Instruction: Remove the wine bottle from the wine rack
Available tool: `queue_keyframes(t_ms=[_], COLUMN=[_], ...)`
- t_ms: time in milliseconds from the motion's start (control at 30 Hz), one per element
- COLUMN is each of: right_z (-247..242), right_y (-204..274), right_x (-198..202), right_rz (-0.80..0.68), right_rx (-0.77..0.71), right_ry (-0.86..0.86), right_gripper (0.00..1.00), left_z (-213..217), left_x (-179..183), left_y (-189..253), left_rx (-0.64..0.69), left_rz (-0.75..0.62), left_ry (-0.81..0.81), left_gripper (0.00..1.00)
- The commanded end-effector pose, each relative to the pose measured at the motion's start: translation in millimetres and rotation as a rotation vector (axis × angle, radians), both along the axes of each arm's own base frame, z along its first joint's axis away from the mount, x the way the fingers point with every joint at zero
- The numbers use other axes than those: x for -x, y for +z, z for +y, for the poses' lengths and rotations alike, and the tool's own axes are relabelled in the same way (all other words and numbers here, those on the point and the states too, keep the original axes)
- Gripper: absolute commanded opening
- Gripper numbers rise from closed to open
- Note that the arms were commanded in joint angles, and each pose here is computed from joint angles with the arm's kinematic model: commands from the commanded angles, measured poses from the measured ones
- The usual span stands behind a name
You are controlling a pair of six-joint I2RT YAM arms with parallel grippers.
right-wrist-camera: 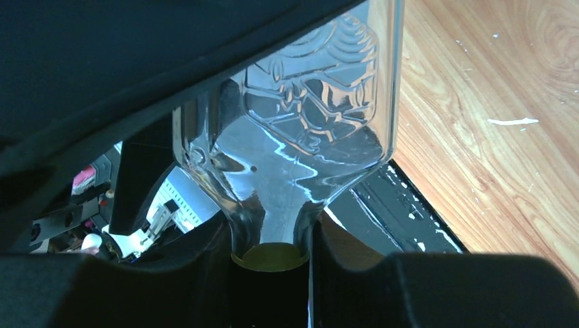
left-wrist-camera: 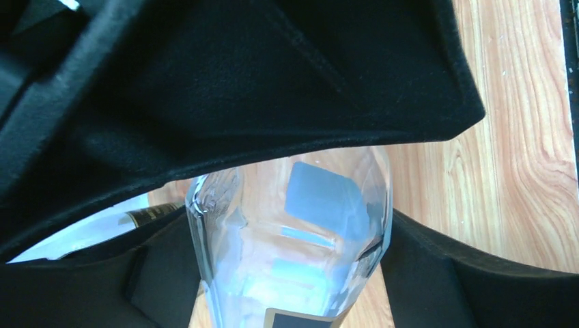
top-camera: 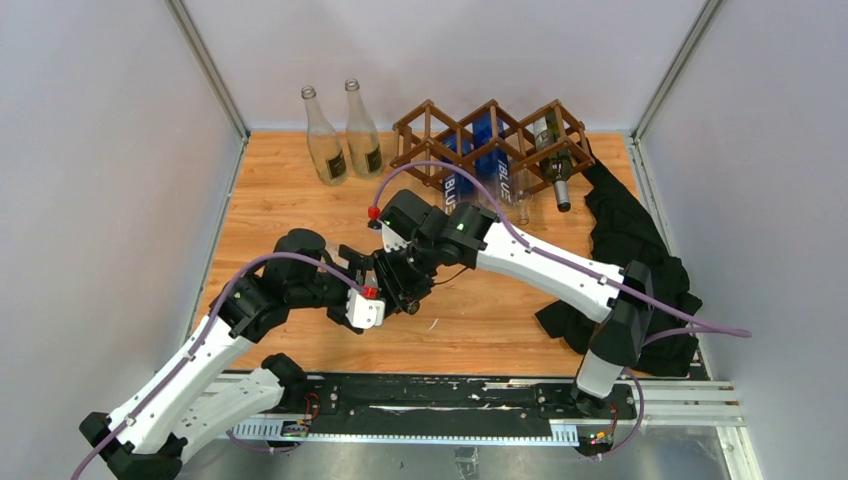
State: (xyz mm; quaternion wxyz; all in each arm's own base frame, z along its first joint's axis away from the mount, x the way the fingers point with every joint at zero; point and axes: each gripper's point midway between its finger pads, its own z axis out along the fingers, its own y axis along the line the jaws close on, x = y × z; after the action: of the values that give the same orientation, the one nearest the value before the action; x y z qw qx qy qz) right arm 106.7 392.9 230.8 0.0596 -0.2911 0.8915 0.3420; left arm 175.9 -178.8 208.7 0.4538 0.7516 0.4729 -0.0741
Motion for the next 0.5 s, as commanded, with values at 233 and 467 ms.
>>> queue_keyframes(t_ms=[233,467], right_z=[20,-18], right_y=[49,77], right_x=[-20,-55], right_rz=[-0.136,-0.262], right_rx=[-0.194,-0.333], right_ry=[0.034,-0.142], right_gripper=[0.66,0.91], left_z=[-2,-9], left_x=[-19,-30], left_y=[11,28], left_rx=[0.021,0.206], left_rz=[-0.101,-0.031], left_ry=[0.045,0.204], left_gripper=[0.0,0.0])
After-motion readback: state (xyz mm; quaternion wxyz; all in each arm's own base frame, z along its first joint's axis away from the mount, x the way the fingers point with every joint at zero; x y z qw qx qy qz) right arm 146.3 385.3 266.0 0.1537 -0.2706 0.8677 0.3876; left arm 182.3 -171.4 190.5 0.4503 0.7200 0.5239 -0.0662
